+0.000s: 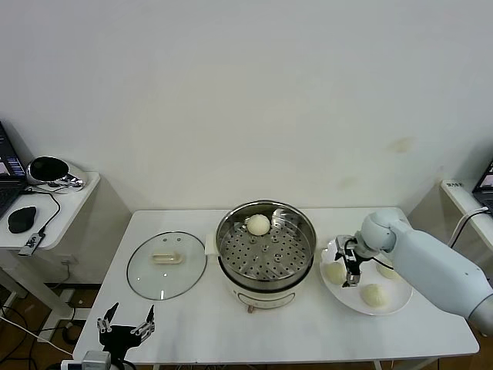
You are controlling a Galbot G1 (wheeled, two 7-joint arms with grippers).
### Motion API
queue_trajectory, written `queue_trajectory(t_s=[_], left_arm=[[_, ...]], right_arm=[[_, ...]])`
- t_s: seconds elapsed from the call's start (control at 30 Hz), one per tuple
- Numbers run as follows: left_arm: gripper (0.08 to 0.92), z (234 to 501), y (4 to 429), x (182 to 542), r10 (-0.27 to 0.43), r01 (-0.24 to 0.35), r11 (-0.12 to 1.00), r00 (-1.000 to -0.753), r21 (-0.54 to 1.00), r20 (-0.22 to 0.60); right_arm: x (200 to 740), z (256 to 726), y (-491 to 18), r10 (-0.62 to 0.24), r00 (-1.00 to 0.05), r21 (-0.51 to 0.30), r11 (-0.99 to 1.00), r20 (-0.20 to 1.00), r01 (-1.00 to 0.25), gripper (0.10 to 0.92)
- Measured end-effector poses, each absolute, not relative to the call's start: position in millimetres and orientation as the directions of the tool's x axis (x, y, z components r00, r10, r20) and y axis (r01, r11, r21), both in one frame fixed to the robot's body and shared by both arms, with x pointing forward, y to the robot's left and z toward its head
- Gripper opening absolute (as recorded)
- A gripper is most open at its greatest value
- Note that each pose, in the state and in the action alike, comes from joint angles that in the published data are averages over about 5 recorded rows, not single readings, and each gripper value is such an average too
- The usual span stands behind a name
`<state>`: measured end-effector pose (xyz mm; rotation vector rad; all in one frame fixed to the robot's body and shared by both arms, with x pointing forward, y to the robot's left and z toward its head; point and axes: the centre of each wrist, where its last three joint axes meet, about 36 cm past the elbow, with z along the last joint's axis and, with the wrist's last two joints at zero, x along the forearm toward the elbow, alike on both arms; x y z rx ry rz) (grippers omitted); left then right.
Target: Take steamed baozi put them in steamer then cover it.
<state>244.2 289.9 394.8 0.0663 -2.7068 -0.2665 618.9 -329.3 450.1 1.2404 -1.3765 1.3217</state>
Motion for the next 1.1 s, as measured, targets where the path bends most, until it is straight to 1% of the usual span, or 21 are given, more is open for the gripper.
queue_trajectory(t_s=[0.1,0.27,0.37,0.47,0.6,0.77,0.9,1.1], left_arm=[[0.823,393.8,290.1,244.6,-0.087,-0.007,0.981,-0.911,0.196,0.404],[0.823,393.4,289.8,244.9,-0.086,-0.006,0.981,-0.911,0.195,0.404],[0.823,393.5,289.5,245.0,-0.086,-0.006,0.981,-0.911,0.195,0.404],[0.823,393.6,289.3,244.8,-0.085,-0.005,0.981,-0.911,0.195,0.404],[0.823,393.6,288.4,244.9,-0.083,-0.003,0.981,-0.911,0.194,0.404],[0.823,394.4,286.0,246.5,-0.077,0.0,0.982,-0.914,0.189,0.399],[0.823,394.1,285.6,249.3,-0.076,0.0,0.982,-0.916,0.188,0.394],[0.823,396.7,287.1,254.5,-0.079,-0.005,0.981,-0.922,0.193,0.378]], right_arm=[[619.4,450.3,-330.9,-0.103,-0.16,-0.164,-0.04,0.982,-0.986,0.782],[620.1,451.8,-333.4,-0.11,-0.159,-0.163,-0.03,0.981,-0.986,0.659],[620.7,453.6,-334.8,-0.116,-0.158,-0.162,-0.024,0.981,-0.987,0.606],[621.3,457.1,-336.7,-0.12,-0.16,-0.163,-0.018,0.98,-0.986,0.589],[621.7,464.4,-339.8,-0.125,-0.164,-0.167,-0.008,0.978,-0.986,0.586],[621.0,482.7,-348.8,-0.128,-0.173,-0.174,0.003,0.977,-0.985,0.574],[620.8,510.9,-359.2,-0.124,-0.187,-0.187,0.01,0.974,-0.982,0.569],[622.7,571.4,-365.8,-0.13,-0.217,-0.217,0.01,0.968,-0.976,0.57]])
